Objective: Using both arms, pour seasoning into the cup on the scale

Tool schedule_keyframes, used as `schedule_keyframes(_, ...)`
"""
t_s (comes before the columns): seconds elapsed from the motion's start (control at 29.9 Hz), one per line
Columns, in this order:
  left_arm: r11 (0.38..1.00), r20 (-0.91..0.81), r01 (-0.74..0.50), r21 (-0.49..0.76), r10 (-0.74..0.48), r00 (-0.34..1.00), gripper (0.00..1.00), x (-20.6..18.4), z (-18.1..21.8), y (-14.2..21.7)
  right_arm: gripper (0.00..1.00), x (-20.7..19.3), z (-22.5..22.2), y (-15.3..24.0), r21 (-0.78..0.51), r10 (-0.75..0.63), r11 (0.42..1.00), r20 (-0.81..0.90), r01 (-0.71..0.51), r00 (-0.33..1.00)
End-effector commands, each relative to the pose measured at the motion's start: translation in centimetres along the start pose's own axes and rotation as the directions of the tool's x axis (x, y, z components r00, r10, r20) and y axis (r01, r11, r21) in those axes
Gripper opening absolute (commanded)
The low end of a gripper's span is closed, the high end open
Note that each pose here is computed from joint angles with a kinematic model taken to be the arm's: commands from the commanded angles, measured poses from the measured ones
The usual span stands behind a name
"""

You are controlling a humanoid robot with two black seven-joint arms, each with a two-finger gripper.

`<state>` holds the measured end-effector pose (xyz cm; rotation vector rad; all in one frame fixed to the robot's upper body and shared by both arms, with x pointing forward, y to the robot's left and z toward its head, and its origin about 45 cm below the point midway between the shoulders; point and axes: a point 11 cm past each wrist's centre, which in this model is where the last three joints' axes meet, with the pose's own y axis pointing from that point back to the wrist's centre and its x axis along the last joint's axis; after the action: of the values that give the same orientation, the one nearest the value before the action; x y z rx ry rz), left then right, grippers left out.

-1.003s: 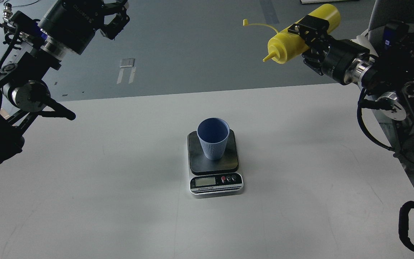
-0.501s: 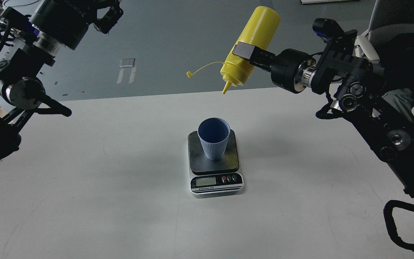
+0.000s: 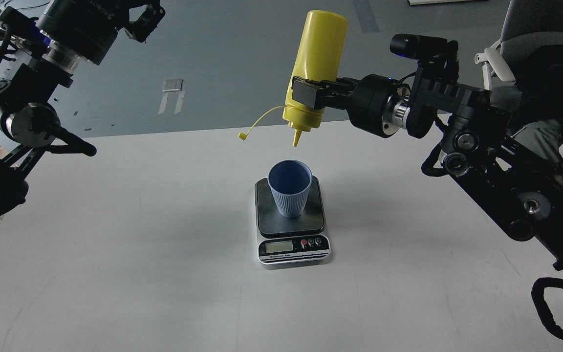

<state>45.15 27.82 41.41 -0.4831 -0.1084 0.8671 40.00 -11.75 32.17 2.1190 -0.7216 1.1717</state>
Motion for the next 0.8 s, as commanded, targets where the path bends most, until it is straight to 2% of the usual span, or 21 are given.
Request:
schedule_keyframes(0.0, 1.000, -0.002, 0.001, -0.001, -0.001, 1.000, 0.98, -0.1, -0.1, -0.1, 0.00, 0.3, 0.9, 0.4, -0.030, 0.006, 1.000, -0.053, -0.008, 0.999)
schedule_keyframes(0.3, 1.000, -0.004, 0.002, 0.000, -0.002, 1.000, 0.98, -0.2, -0.2, -0.1, 0.00, 0.8, 1.7, 1.0, -0.036, 0.032, 0.999, -0.013, -0.032, 0.999)
schedule_keyframes(0.37, 1.000, -0.001, 0.006, 0.003, -0.006, 1.000, 0.98, -0.2, -0.2, -0.2, 0.00, 2.5, 2.2, 1.7, -0.026, 0.090, 0.996, 0.104, -0.088, 0.990)
schedule_keyframes(0.47, 1.000, 0.003, 0.014, 0.015, -0.015, 1.000, 0.98, -0.3, -0.4, -0.2, 0.00, 3.1, 1.8, 1.8, 0.028, 0.108, 0.992, 0.300, -0.122, 0.948)
schedule_keyframes(0.53, 0.999, 0.031, 0.032, 0.026, -0.033, 0.999, 0.98, -0.4, -0.2, -0.2, 0.00, 4.7, 2.2, 2.6, 0.052, 0.119, 0.983, 0.554, -0.177, 0.824)
schedule_keyframes(0.57, 0.999, 0.040, 0.036, 0.029, -0.037, 0.998, 0.98, -0.4, -0.2, -0.2, 0.00, 5.2, 2.5, 3.0, 0.062, 0.117, 0.978, 0.617, -0.197, 0.778)
schedule_keyframes(0.64, 0.997, 0.074, 0.056, 0.048, -0.059, 0.995, 0.98, -0.6, -0.3, -0.2, 0.00, 6.5, 3.6, 4.6, 0.099, 0.087, 0.948, 0.835, -0.304, 0.543)
schedule_keyframes(0.67, 0.997, 0.074, 0.056, 0.048, -0.059, 0.995, 0.98, -0.6, -0.3, -0.2, 0.00, 6.5, 3.6, 4.6, 0.099, 0.087, 0.947, 0.836, -0.305, 0.541)
schedule_keyframes(0.74, 0.996, 0.086, 0.070, 0.056, -0.075, 0.994, 0.98, -0.8, -0.4, -0.2, 0.00, 7.4, 4.4, 5.8, 0.093, 0.042, 0.911, 0.948, -0.402, 0.315)
schedule_keyframes(0.77, 0.996, 0.085, 0.073, 0.060, -0.078, 0.993, 0.98, -0.8, -0.5, -0.2, 0.00, 7.6, 4.4, 6.0, 0.099, 0.022, 0.901, 0.962, -0.422, 0.273)
